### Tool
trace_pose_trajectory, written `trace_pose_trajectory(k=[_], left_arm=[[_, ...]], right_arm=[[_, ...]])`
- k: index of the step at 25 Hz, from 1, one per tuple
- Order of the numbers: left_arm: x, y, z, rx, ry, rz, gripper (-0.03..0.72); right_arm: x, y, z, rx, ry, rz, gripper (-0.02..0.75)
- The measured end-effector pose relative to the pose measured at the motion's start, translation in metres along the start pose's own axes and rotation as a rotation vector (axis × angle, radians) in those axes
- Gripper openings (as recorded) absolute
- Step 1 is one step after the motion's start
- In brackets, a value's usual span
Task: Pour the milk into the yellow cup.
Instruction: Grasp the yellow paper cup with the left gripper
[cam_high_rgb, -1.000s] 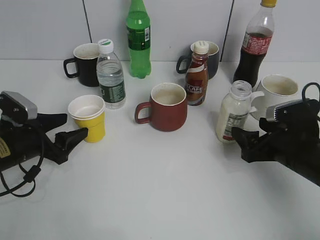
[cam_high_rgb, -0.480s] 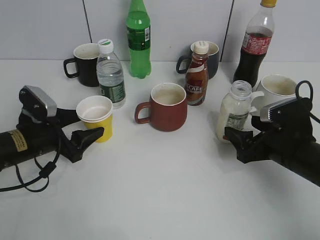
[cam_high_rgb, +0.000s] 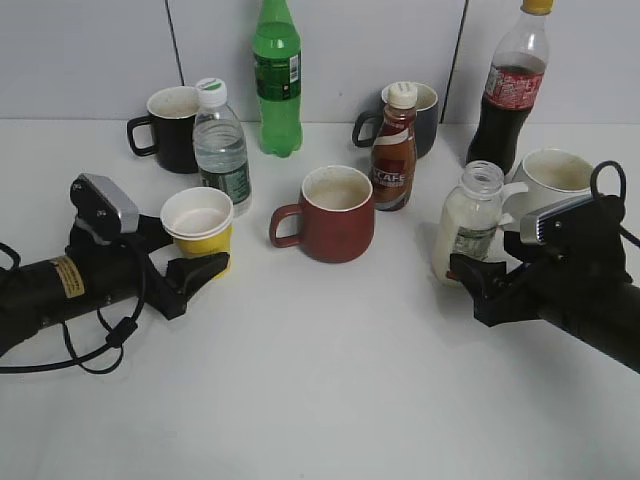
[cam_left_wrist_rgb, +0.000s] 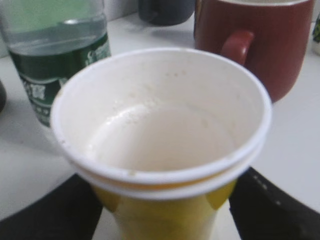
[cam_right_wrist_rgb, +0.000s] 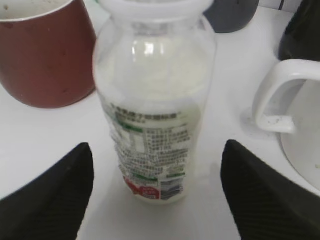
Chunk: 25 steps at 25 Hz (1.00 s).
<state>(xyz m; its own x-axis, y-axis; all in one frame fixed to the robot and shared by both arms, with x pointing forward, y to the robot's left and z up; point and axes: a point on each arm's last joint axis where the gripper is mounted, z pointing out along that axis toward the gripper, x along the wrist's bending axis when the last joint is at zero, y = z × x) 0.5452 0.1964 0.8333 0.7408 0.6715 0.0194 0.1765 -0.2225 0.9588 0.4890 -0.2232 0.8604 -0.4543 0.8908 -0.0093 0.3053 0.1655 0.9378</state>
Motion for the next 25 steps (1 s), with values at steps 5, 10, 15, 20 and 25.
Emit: trace_pose_trajectory(k=[5,10,15,20,25], left_arm=[[0.004,-0.002,0.008,-0.021,-0.013,-0.014,0.587],[0.006,-0.001,0.010,-0.029,-0.014,-0.013,0.588],[0.006,-0.003,0.011,-0.028,-0.015,-0.018,0.588],[0.004,-0.012,0.019,-0.018,-0.038,-0.022,0.588],[-0.002,-0.012,0.029,-0.023,-0.047,-0.020,0.588]], right_arm=[[-0.001,0.000,0.000,0.000,-0.011,0.004,0.593],[-0.002,0.002,0.002,-0.009,-0.012,0.003,0.593],[-0.002,0.007,0.008,-0.034,0.002,-0.016,0.593],[-0.002,0.008,0.008,-0.037,0.002,-0.017,0.593],[-0.002,0.008,0.008,-0.038,0.001,-0.017,0.593]])
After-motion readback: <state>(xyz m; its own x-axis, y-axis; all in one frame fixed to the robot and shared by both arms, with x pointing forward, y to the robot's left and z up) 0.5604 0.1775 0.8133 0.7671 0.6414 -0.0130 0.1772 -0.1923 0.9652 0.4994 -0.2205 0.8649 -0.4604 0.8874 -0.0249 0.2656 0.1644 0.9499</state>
